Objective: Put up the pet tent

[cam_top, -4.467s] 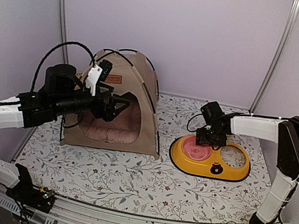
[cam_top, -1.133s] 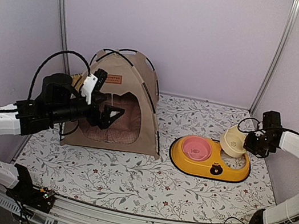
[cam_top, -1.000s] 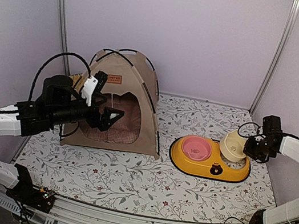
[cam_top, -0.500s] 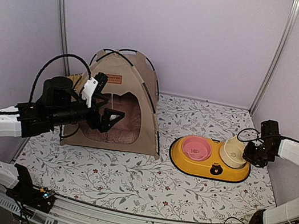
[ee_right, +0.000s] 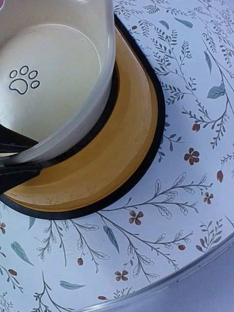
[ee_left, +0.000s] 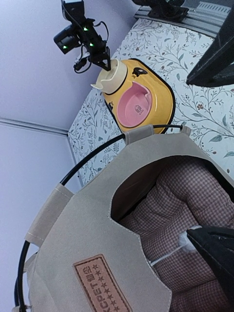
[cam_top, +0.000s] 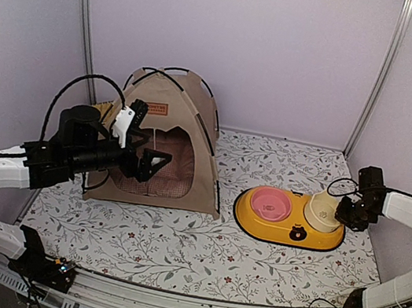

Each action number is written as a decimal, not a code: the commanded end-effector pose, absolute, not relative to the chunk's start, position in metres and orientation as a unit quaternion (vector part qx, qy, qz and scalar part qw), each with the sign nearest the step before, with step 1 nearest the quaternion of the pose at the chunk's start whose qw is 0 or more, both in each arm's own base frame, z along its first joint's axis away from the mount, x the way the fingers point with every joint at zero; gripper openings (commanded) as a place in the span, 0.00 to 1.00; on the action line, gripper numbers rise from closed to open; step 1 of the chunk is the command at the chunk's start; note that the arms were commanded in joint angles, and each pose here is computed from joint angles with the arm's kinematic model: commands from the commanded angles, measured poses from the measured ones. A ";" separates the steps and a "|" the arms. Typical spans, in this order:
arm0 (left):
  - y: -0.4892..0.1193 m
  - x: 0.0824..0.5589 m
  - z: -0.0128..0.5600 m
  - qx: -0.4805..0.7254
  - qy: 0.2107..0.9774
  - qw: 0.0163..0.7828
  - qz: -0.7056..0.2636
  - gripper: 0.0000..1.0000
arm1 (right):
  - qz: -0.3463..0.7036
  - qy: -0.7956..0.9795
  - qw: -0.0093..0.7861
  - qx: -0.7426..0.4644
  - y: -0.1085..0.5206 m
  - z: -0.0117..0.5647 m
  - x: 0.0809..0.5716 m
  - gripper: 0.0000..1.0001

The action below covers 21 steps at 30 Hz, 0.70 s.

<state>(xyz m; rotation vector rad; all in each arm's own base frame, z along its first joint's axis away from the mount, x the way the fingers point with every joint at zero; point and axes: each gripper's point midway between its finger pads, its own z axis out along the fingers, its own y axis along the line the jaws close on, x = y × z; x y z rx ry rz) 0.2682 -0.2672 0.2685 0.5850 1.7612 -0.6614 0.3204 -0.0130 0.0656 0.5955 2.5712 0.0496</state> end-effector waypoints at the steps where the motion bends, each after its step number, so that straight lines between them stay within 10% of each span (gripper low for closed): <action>1: -0.271 0.265 0.270 0.249 0.740 0.555 -0.286 0.99 | 0.019 0.937 0.271 0.218 -0.014 0.071 0.329 0.05; 21: -0.275 0.268 0.271 0.248 0.742 0.552 -0.288 0.99 | 0.015 0.940 0.270 0.208 -0.009 0.071 0.331 0.24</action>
